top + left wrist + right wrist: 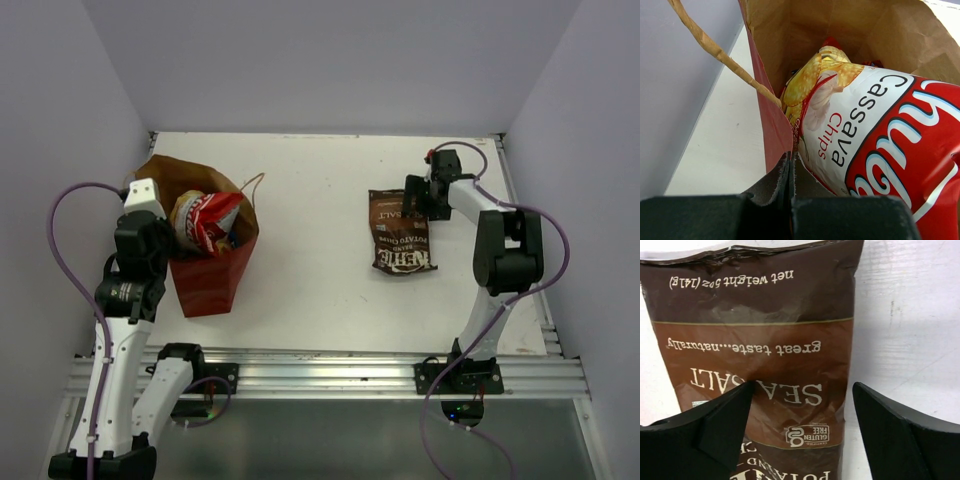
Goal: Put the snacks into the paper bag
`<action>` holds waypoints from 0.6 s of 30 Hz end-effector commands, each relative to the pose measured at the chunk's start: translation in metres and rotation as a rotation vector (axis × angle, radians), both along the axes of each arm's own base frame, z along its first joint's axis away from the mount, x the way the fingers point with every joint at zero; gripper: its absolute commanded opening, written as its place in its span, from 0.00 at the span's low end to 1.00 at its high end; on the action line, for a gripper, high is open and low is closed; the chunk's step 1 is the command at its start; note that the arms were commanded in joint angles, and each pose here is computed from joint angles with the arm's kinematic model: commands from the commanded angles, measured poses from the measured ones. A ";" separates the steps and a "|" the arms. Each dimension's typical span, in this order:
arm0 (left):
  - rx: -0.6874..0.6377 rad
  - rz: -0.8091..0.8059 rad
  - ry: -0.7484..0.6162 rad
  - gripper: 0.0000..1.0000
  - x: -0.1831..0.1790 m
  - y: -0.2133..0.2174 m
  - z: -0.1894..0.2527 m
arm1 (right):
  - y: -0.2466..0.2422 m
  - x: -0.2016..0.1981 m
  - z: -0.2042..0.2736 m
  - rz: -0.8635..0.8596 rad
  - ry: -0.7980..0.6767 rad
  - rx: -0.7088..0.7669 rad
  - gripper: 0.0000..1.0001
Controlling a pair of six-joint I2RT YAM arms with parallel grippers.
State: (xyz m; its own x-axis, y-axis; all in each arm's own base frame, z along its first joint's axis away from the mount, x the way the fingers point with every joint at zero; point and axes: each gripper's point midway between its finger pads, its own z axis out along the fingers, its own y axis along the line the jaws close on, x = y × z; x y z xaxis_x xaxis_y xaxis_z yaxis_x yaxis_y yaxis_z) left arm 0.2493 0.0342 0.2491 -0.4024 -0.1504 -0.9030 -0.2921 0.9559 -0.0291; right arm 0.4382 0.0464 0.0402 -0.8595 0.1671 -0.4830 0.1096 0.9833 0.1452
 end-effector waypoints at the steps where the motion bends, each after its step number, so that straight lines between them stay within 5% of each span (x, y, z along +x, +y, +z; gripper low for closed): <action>1: 0.007 -0.001 -0.082 0.00 0.006 0.000 0.020 | 0.011 -0.006 -0.011 0.034 0.041 0.058 0.83; 4: 0.012 0.006 -0.085 0.00 0.005 0.002 0.021 | 0.015 -0.010 -0.013 0.053 0.049 0.075 0.52; 5: 0.011 0.008 -0.090 0.00 0.005 0.002 0.023 | 0.015 -0.013 -0.013 0.057 0.053 0.076 0.20; 8: 0.013 0.010 -0.088 0.00 0.004 0.002 0.022 | 0.014 -0.014 -0.005 0.058 0.036 0.074 0.00; 14: 0.013 0.012 -0.091 0.00 0.003 0.003 0.024 | 0.035 0.001 0.065 0.076 -0.109 0.182 0.00; 18: 0.012 0.006 -0.088 0.00 0.003 0.002 0.023 | 0.072 0.016 0.179 0.132 -0.365 0.199 0.00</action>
State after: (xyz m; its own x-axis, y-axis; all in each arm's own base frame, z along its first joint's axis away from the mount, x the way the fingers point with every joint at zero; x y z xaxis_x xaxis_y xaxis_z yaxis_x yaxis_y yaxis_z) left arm 0.2466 0.0363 0.2519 -0.3906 -0.1502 -0.9082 -0.3020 0.9529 -0.0278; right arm 0.4328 0.0774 0.0833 -0.8472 0.1749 -0.5016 0.0418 0.9633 0.2651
